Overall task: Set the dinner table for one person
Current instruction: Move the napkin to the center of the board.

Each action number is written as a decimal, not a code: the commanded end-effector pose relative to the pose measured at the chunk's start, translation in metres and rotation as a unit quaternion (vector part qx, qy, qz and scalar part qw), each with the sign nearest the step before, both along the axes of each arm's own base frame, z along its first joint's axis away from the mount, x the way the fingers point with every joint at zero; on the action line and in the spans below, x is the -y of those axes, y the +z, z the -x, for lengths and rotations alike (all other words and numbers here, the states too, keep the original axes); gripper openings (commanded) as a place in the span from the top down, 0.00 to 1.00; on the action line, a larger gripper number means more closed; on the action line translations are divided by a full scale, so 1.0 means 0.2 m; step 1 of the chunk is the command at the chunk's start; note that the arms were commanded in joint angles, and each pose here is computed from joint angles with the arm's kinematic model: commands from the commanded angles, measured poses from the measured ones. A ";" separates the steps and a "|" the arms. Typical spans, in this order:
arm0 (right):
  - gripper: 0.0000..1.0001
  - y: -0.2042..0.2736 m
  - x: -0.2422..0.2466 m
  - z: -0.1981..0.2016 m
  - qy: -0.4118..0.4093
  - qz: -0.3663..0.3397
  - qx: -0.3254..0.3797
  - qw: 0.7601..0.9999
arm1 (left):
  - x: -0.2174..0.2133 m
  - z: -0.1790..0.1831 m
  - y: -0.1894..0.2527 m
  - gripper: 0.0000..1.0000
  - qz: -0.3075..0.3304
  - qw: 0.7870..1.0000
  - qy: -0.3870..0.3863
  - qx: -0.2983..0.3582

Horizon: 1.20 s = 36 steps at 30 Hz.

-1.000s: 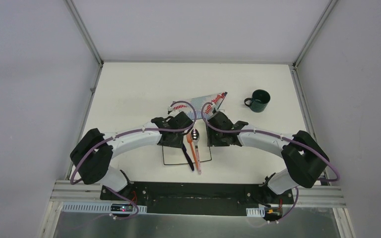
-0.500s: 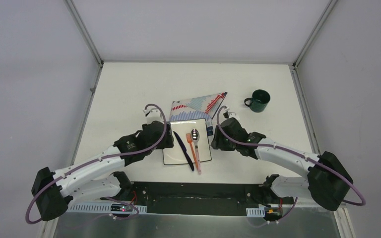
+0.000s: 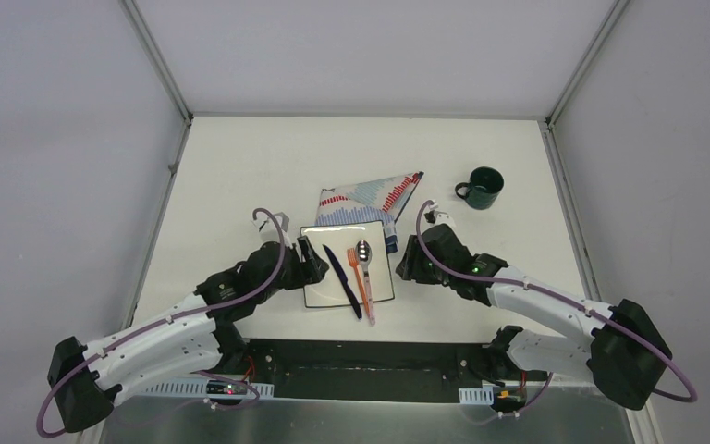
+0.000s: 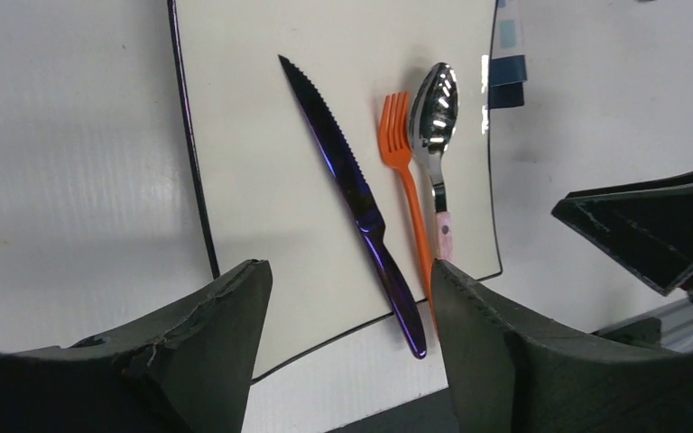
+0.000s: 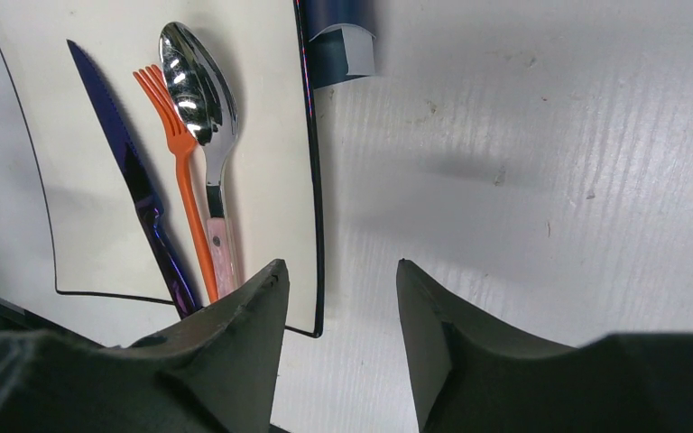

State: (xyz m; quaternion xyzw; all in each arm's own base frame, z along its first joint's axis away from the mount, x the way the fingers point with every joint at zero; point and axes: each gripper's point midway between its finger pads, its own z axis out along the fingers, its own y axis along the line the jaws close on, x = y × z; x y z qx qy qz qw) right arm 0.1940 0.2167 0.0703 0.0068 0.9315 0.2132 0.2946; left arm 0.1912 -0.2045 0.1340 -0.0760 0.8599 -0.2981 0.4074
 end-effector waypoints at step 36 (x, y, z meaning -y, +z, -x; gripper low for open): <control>0.49 0.14 -0.03 -0.08 -0.004 -0.025 0.039 0.999 | 0.06 -1.17 0.66 0.25 0.100 0.993 -0.061 -0.019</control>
